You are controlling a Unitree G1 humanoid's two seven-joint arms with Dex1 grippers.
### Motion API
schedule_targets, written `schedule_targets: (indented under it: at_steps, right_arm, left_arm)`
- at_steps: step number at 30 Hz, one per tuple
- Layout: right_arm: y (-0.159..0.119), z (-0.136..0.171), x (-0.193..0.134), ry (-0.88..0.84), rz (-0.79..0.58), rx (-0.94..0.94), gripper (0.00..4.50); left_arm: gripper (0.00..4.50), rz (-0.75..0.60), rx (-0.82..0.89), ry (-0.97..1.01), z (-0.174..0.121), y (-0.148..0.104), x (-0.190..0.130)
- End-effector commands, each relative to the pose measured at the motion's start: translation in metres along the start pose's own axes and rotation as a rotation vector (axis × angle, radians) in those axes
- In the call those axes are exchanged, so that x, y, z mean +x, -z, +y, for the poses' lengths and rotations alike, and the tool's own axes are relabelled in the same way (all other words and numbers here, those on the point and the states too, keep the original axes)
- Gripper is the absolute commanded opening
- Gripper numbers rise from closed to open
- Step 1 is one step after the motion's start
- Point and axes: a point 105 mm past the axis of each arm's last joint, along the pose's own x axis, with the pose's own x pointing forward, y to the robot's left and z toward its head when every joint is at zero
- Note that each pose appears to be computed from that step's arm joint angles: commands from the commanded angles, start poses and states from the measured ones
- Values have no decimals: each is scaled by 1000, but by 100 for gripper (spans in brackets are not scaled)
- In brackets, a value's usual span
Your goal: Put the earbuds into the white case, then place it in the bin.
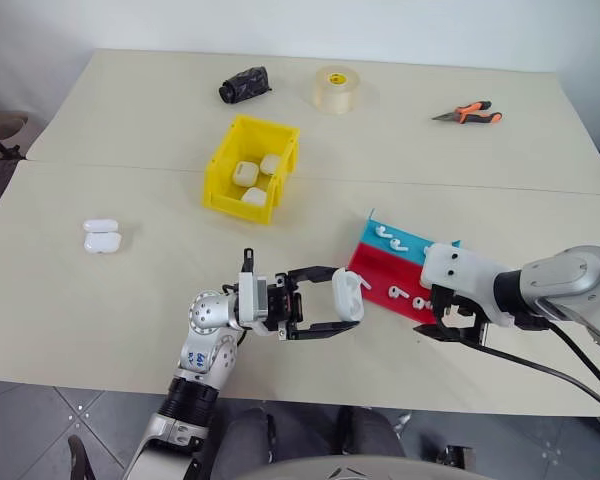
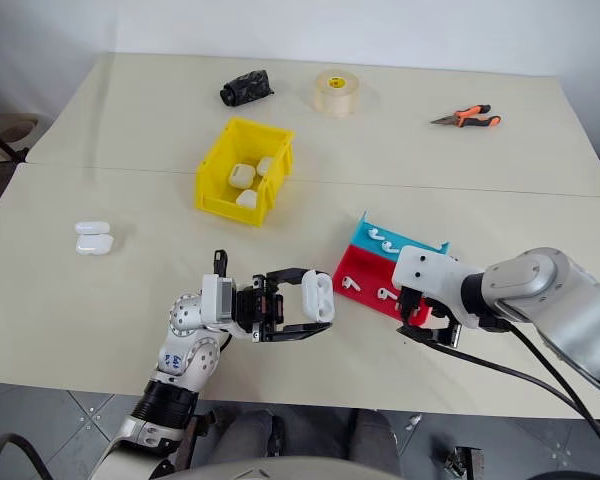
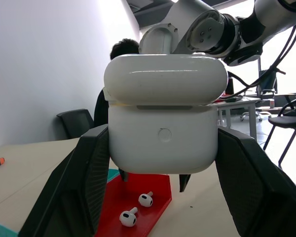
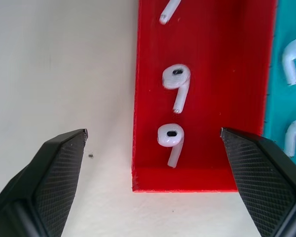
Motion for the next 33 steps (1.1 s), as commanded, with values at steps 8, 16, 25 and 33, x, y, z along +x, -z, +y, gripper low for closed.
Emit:
schedule_targets:
  at_steps: [8,16,25,33]
  right_arm:
    - [3,-14,8,50,45,-50,326]
    - [1,-16,15,43,53,-76,227]
    - [1,-15,21,29,60,-96,227]
    - [3,-13,23,12,71,-113,142]
  left_arm:
    - [279,-17,36,-20,-5,-9,3]
    - [279,-13,34,-31,-4,-9,2]
    - [279,-11,42,-42,-3,-10,2]
    - [279,-12,45,-46,-3,-12,3]
